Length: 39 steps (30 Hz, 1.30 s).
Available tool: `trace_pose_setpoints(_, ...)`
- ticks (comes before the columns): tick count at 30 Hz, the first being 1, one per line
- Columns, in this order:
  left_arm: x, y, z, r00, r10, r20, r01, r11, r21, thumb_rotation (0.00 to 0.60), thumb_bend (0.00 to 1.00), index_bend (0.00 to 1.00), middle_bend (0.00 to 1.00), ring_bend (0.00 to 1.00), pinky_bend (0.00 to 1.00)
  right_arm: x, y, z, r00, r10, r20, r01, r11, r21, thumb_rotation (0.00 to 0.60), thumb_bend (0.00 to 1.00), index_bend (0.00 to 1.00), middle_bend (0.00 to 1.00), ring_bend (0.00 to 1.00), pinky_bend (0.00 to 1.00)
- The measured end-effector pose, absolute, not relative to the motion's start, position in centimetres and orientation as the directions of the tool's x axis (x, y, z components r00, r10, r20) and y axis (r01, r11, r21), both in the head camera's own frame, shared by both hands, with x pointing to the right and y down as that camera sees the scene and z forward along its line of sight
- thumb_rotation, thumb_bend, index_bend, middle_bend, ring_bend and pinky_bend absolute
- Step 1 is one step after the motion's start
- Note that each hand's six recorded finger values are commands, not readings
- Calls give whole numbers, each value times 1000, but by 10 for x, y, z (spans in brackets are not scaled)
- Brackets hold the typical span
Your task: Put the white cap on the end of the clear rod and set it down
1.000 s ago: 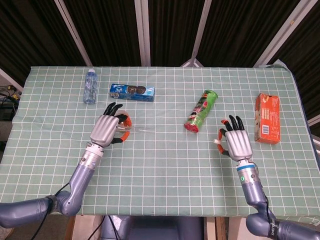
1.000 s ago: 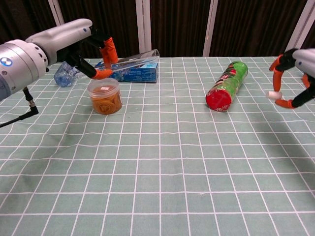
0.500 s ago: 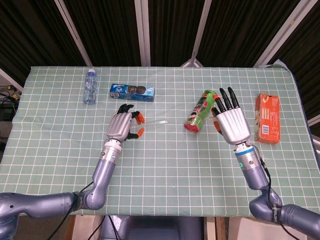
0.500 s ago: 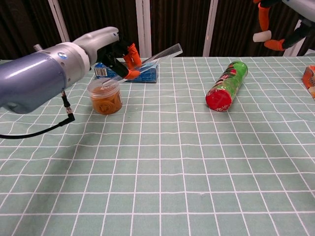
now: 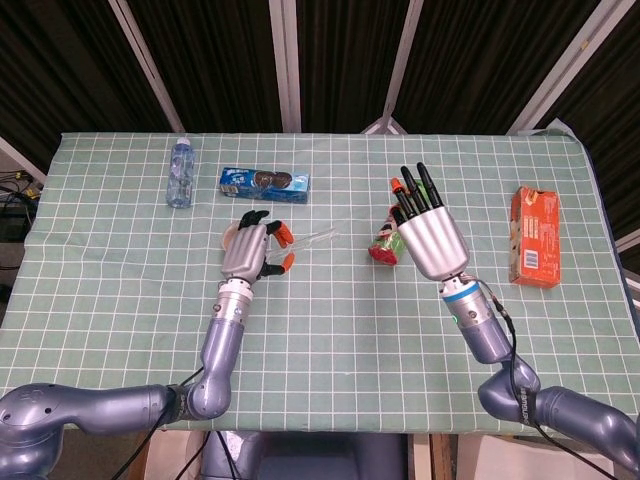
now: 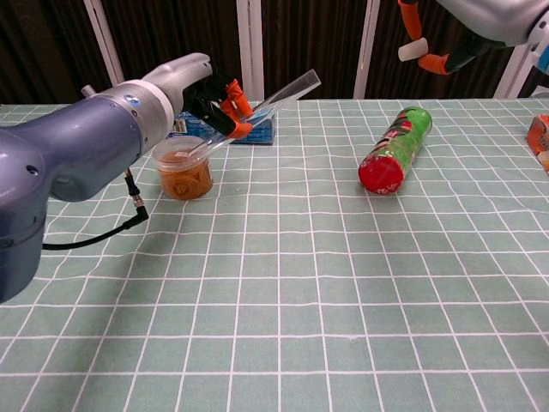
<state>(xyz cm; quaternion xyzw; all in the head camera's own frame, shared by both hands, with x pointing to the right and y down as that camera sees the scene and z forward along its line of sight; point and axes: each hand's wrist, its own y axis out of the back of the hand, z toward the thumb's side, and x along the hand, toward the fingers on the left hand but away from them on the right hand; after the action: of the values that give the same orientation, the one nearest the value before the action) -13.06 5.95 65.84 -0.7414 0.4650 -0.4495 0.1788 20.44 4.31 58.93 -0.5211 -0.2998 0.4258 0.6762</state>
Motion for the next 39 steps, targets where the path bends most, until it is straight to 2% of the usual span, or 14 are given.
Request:
trace_pose_setpoints(9, -144, 54, 664, 130, -845, 518, -542, -498, -677, 600, 636, 586, 498, 120, 0, 190, 40, 603, 444, 895, -41, -284, 97, -954, 600, 357, 591, 228, 48, 0)
trace_pose_setpoints(20, -144, 52, 670, 115, -832, 543, -544, -510, -666, 600, 636, 586, 498, 120, 0, 163, 40, 609, 479, 878, -12, -265, 131, -955, 600, 359, 591, 228, 48, 0)
trace_pose_setpoints(39, -126, 57, 667, 142, -819, 555, -543, -533, -648, 600, 638, 586, 498, 121, 0, 142, 42, 617, 499, 866, -2, -231, 131, -964, 600, 358, 590, 228, 48, 0)
